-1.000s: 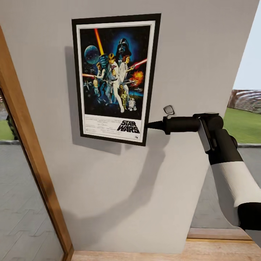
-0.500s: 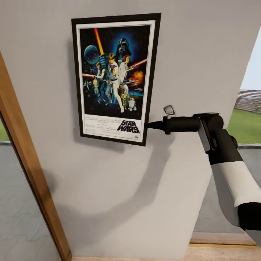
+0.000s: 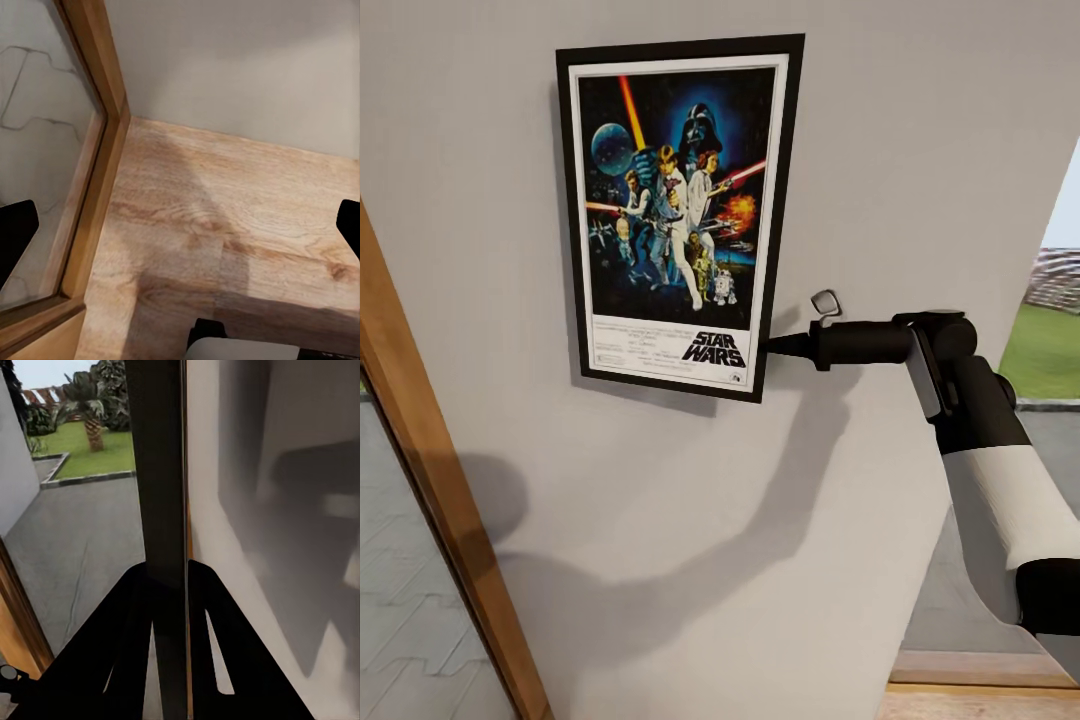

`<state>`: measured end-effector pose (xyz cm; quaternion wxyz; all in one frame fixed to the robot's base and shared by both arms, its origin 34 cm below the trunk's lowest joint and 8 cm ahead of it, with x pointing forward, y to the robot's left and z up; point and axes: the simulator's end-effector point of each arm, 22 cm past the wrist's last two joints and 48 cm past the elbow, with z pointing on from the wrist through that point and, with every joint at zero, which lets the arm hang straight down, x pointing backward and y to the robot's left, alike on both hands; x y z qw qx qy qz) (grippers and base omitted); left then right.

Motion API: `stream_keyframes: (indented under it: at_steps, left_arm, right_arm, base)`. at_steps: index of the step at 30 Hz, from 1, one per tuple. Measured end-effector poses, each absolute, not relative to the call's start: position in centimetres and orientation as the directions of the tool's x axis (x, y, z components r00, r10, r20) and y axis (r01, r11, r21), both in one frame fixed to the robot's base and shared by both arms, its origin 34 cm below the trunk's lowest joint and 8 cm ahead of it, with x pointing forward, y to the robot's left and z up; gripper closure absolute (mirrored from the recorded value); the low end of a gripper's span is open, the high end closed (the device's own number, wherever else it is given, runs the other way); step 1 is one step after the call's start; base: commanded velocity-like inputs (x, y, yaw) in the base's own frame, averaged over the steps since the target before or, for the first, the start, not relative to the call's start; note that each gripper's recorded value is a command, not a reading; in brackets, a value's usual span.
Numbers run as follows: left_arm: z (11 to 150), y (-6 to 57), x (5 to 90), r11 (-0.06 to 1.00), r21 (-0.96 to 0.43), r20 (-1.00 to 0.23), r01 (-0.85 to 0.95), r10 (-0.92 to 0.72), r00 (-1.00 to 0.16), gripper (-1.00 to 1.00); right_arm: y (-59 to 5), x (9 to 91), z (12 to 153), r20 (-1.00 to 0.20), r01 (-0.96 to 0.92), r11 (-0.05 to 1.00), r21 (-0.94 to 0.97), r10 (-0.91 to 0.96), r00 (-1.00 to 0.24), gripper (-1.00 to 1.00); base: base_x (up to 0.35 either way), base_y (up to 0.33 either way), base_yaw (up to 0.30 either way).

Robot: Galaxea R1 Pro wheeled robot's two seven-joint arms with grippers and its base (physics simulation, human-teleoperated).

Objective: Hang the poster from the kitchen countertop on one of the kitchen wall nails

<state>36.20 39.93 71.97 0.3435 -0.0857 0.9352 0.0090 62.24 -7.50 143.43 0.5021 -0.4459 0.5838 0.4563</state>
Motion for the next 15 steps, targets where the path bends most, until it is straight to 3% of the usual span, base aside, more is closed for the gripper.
stream_keyframes:
  at_steps: [10,15]
  left_arm:
    - [71.97,39.92,36.20,0.985,-0.042,-0.644,-0.167,-0.154,-0.749,-1.00]
    - [71.99,39.94,36.18,0.985,-0.042,-0.644,-0.167,-0.154,-0.749,-1.00]
  right_arm:
    - [-7.49,62.24,143.43,-0.993,-0.979,0.187,0.084,-0.063,-0.098,1.00]
    - [-7.49,62.19,143.46,-0.993,-0.979,0.187,0.084,-0.063,-0.097,1.00]
  base:
    - [0.001,0.000,0.000]
    - [0.170,0.000,0.000]
